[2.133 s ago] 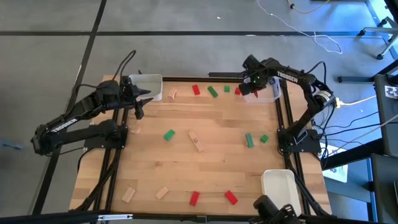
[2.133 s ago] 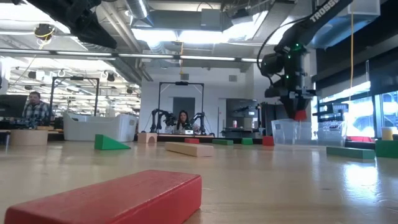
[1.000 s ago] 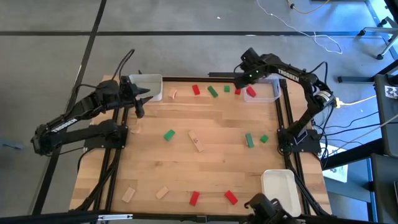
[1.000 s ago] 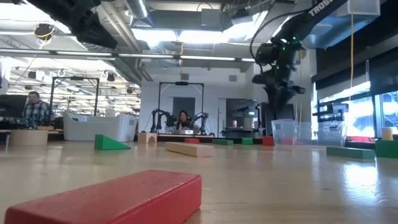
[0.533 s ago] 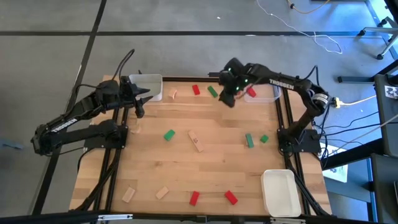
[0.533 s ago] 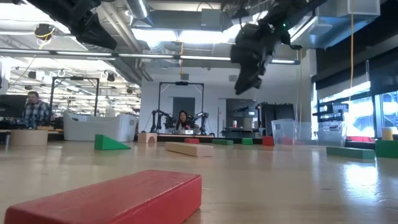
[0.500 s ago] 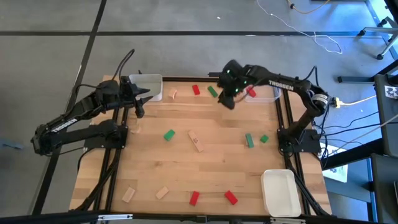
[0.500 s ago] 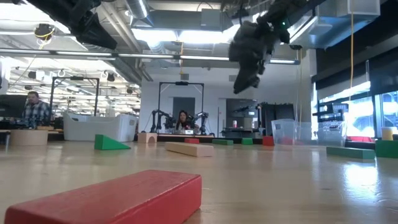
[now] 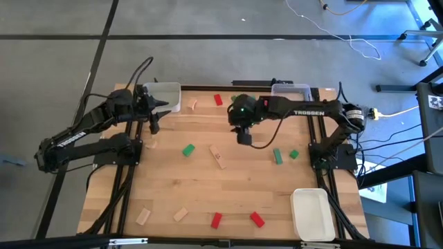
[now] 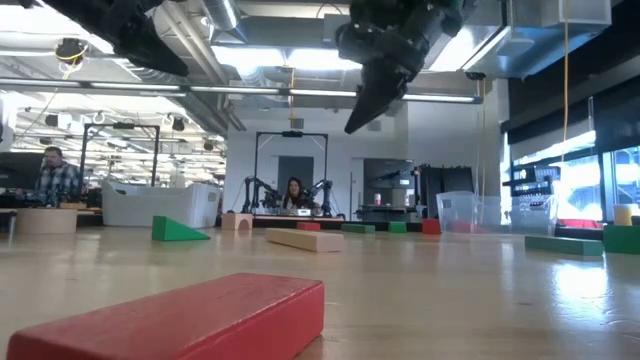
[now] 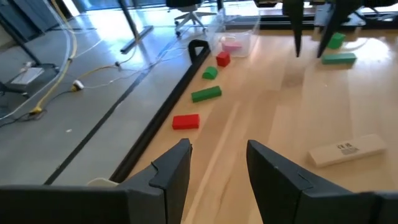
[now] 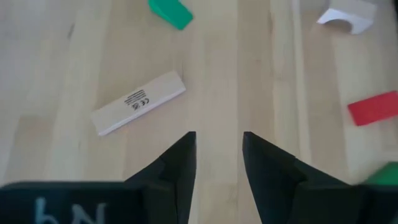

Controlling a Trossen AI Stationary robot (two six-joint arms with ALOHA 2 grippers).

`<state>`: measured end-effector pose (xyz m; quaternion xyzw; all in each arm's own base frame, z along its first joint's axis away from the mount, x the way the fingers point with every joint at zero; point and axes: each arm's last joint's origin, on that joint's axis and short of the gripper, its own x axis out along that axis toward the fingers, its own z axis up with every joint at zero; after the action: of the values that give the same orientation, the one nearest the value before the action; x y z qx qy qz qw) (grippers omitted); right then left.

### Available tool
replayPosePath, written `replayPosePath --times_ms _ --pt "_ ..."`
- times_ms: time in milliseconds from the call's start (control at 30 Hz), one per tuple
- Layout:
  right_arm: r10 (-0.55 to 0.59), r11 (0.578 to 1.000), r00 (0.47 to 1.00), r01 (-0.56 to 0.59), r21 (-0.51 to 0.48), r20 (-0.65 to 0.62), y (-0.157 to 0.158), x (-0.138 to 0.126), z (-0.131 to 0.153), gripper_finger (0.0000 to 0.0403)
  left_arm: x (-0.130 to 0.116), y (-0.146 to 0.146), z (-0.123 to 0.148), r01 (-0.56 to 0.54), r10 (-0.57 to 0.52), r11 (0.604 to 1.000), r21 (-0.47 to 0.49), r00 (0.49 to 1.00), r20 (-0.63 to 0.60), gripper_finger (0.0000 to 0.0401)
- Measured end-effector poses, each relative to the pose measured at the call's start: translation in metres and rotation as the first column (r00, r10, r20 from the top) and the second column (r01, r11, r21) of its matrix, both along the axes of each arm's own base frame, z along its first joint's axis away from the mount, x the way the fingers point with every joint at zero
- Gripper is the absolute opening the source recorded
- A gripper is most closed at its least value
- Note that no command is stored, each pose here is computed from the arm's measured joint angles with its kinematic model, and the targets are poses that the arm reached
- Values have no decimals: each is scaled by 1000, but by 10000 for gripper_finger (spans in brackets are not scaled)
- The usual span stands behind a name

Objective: Sort & place blocks by color
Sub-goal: Put the light brown block into the gray bin

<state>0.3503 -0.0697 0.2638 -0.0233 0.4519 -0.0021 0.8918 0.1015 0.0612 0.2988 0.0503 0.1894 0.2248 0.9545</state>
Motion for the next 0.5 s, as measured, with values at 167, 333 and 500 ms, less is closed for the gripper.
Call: replayPosePath --times_ms 167,333,500 --pt "-68 997 998 68 -40 0 13 3 0 132 -9 -6 15 -5 1 999 -53 996 -88 150" --pt "-63 997 998 64 -53 7 20 5 1 132 -17 -9 44 -125 79 967 -220 975 -205 150" --pt "-65 996 998 65 -63 9 21 5 1 132 -18 -13 51 -207 79 832 -515 963 -259 150"
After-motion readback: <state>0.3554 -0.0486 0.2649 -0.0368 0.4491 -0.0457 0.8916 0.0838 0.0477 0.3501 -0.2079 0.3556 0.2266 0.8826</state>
